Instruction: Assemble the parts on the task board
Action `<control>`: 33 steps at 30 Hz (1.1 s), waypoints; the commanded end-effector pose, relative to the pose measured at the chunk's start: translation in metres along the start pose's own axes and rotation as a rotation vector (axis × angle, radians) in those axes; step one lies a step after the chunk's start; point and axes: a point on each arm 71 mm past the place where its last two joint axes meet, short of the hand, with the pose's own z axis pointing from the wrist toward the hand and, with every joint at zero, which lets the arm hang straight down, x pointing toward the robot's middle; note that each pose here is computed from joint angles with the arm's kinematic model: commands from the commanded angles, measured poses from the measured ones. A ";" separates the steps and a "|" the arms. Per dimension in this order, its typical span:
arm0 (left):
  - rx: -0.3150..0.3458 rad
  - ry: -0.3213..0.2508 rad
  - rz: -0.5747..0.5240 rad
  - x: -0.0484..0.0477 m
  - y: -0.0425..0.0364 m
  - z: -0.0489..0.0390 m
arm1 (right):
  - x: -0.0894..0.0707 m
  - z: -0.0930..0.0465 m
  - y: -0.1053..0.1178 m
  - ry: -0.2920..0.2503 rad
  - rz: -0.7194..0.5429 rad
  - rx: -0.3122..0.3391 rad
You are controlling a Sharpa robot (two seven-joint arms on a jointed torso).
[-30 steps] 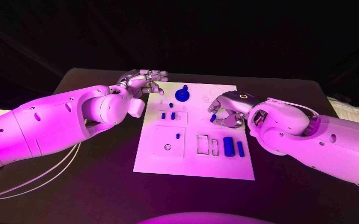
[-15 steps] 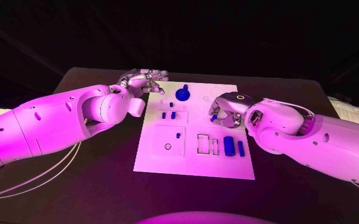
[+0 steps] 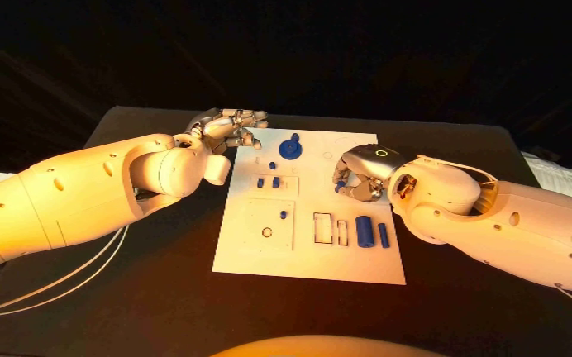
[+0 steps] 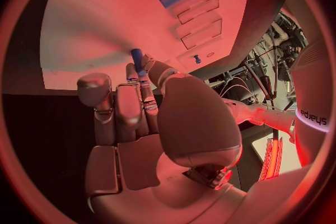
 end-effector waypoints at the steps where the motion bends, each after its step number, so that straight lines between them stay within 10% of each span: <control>1: 0.007 0.019 -0.007 0.0024 -0.0008 0.0001 | -0.005 -0.001 0.002 -0.075 -0.006 -0.006; 14: 0.005 0.020 -0.008 0.0022 -0.0006 0.0002 | -0.019 -0.020 0.015 -0.135 0.058 -0.054; 33: 0.002 0.032 -0.010 0.0056 0.0000 0.0014 | -0.013 -0.014 0.110 -0.124 0.165 -0.305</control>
